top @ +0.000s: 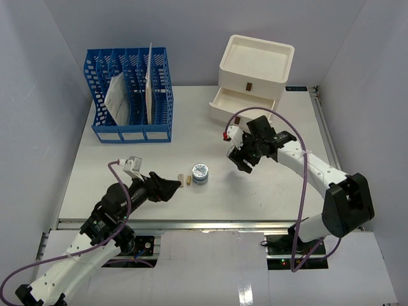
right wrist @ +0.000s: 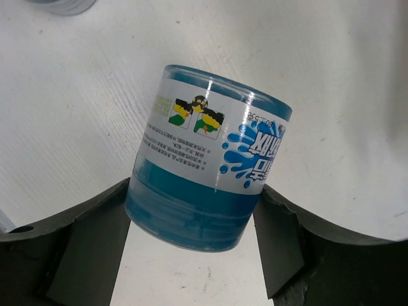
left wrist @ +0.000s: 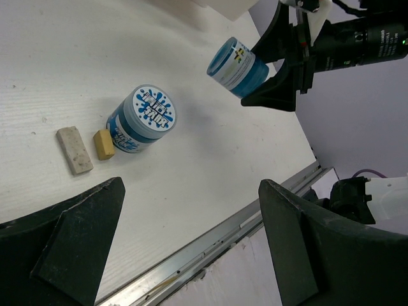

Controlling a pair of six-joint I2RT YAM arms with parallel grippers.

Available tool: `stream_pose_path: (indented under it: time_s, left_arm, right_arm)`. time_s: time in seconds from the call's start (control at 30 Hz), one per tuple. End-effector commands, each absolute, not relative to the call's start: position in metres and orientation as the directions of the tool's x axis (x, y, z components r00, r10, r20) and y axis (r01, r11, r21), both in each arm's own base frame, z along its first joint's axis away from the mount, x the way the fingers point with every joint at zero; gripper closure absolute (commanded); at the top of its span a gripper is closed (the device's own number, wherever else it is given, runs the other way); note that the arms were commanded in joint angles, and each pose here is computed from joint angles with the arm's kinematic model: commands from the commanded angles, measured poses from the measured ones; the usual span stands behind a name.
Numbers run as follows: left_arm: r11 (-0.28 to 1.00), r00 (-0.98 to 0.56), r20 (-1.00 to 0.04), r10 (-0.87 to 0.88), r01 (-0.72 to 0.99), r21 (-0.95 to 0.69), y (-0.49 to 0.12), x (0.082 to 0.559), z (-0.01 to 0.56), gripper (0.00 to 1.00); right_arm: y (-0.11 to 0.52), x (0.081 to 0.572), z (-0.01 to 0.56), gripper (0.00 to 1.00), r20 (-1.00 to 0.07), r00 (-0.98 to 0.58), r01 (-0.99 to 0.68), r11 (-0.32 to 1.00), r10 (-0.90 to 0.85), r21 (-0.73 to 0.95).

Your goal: Organize the desk

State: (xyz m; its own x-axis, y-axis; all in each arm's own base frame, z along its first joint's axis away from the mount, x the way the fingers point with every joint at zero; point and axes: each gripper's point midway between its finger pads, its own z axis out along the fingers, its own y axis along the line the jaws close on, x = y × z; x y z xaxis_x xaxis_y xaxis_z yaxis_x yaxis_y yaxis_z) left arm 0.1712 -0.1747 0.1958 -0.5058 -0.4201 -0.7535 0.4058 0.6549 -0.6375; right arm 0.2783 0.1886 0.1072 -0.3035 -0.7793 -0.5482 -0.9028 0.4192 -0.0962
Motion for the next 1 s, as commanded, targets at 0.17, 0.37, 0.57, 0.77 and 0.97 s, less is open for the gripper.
stream_pose_path:
  time_s: [0.17, 0.37, 0.57, 0.77, 0.97]
  left_arm:
    - [0.647, -0.517, -0.754, -0.405, 0.421, -0.636, -0.179, 0.171, 0.196, 0.02]
    - [0.640, -0.514, -0.754, -0.409, 0.428, -0.638, -0.179, 0.169, 0.198, 0.02]
    - [0.644, -0.522, -0.755, -0.397, 0.427, -0.634, -0.181, 0.170, 0.196, 0.02]
    - [0.643, -0.520, -0.756, -0.398, 0.430, -0.634, -0.180, 0.170, 0.197, 0.02]
    - [0.643, -0.529, -0.754, -0.389, 0.430, -0.633, -0.183, 0.171, 0.196, 0.02]
  right_arm:
    - [0.204, 0.335, 0.206, 0.76, -0.679, -0.145, -0.834, 0.459, -0.719, -0.307]
    - [0.193, 0.371, 0.244, 0.77, -0.712, -0.130, -0.728, 0.554, -0.690, -0.404]
    - [0.162, 0.424, 0.271, 0.76, -0.700, -0.171, -0.562, 0.652, -0.694, -0.509]
    - [0.152, 0.460, 0.278, 0.68, -0.660, -0.174, -0.454, 0.654, -0.731, -0.605]
    - [0.144, 0.483, 0.261, 0.06, -0.582, -0.219, -0.422, 0.614, -0.783, -0.667]
